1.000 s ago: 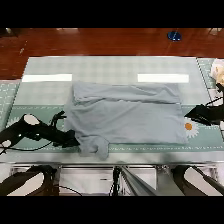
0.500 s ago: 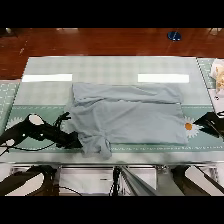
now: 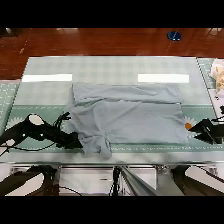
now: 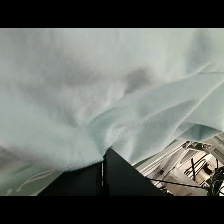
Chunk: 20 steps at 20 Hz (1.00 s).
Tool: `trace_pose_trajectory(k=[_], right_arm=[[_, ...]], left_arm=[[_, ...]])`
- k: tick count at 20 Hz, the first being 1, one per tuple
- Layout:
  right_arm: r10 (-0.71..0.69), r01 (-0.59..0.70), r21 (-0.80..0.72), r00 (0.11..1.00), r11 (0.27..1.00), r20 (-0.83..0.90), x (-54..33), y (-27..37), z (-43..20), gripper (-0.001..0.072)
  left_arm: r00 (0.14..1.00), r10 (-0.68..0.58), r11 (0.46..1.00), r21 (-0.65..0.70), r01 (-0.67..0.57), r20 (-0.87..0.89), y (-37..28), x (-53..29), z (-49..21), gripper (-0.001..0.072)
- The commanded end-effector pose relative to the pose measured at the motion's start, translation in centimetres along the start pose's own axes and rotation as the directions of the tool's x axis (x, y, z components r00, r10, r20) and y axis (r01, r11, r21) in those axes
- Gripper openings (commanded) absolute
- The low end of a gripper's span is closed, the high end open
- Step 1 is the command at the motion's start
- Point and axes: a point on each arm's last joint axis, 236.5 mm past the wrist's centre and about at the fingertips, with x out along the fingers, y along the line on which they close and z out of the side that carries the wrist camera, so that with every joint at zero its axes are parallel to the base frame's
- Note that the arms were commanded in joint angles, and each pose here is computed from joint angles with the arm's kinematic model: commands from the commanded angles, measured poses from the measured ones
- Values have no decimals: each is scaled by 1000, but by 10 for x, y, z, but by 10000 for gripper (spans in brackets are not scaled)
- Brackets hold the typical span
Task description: Fold the shirts.
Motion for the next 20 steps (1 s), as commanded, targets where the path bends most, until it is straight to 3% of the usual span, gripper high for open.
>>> trace_pose_trajectory(k=[1, 3, 4, 5, 6, 10, 13, 15, 17, 20], right_arm=[[2, -1, 15, 998, 1000, -63, 27, -4, -16, 517], [-21, 23, 15, 997, 1000, -75, 51, -3, -24, 501], [-37, 38, 24, 998, 999, -54, 60, -3, -20, 436], [-54, 55, 44, 998, 998, -21, 65, -3, -13, 300], [-61, 59, 61, 998, 996, 19, 65, 0, -3, 20], [179, -173, -68, 979, 983, 101, 32, 72, 13, 26], [336, -274, -245, 905, 930, 262, -39, 142, 21, 26], [400, -262, -362, 831, 895, 387, -83, 179, 26, 26], [405, -207, -418, 786, 885, 468, -102, 196, 35, 25], [405, -194, -434, 784, 880, 470, -88, 209, 49, 25]], left_arm=[[993, 62, 998, 20, -64, 102, 14, -2, 24, 25], [993, 61, 998, 20, -64, 102, 14, -2, 24, 25], [993, 61, 998, 21, -64, 102, 14, -2, 24, 25], [993, 61, 998, 27, -64, 102, 14, -2, 24, 25], [993, 61, 997, 30, -64, 102, 14, -2, 25, 25], [987, 48, 995, 79, -61, 150, 2, -15, 34, 24], [944, -41, 982, 190, -23, 326, -49, -76, 57, 23], [848, -86, 961, 268, -68, 523, -83, -141, 74, 23], [708, -99, 957, 263, -125, 699, -93, -201, 98, 23], [700, -150, 961, 270, -63, 699, -100, -213, 122, 23]])
